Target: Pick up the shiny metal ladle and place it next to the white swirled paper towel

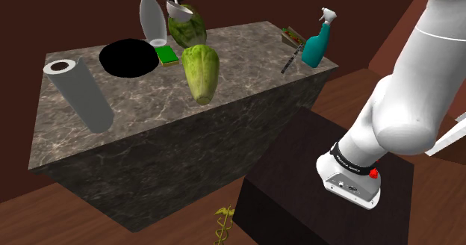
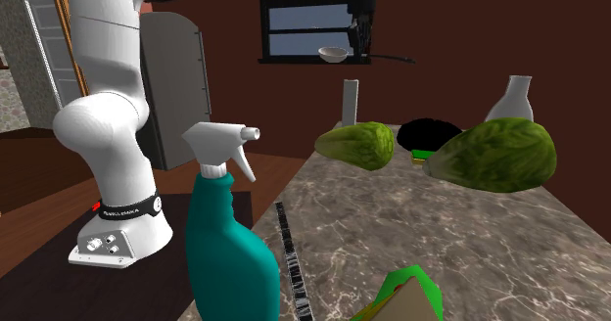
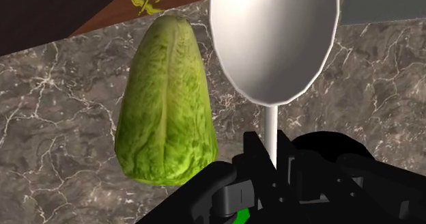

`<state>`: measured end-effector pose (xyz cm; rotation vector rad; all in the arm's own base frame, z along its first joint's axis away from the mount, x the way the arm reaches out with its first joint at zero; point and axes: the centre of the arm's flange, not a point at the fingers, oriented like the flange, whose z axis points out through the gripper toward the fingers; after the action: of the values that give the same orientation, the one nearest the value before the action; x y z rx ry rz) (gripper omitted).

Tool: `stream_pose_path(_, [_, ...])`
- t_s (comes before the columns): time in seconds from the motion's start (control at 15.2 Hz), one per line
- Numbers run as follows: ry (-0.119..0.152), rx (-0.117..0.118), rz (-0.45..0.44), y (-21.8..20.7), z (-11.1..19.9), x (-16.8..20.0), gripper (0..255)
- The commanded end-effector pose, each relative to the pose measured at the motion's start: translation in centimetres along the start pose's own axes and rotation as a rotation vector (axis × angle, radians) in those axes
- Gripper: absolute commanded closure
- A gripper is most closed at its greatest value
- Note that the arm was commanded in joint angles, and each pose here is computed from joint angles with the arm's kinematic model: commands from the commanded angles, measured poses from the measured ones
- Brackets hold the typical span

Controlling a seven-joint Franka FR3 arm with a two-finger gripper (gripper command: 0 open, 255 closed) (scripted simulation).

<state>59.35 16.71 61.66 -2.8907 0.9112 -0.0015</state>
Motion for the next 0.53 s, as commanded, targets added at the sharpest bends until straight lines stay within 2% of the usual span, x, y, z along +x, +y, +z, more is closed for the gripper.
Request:
stream_pose_path(0.0, [0.0, 0.0, 0.002, -2.3, 0.2, -1.5, 255])
stream_pose_path(0.46, [0.0, 0.0, 0.002, -10.2, 1.2, -6.3, 255])
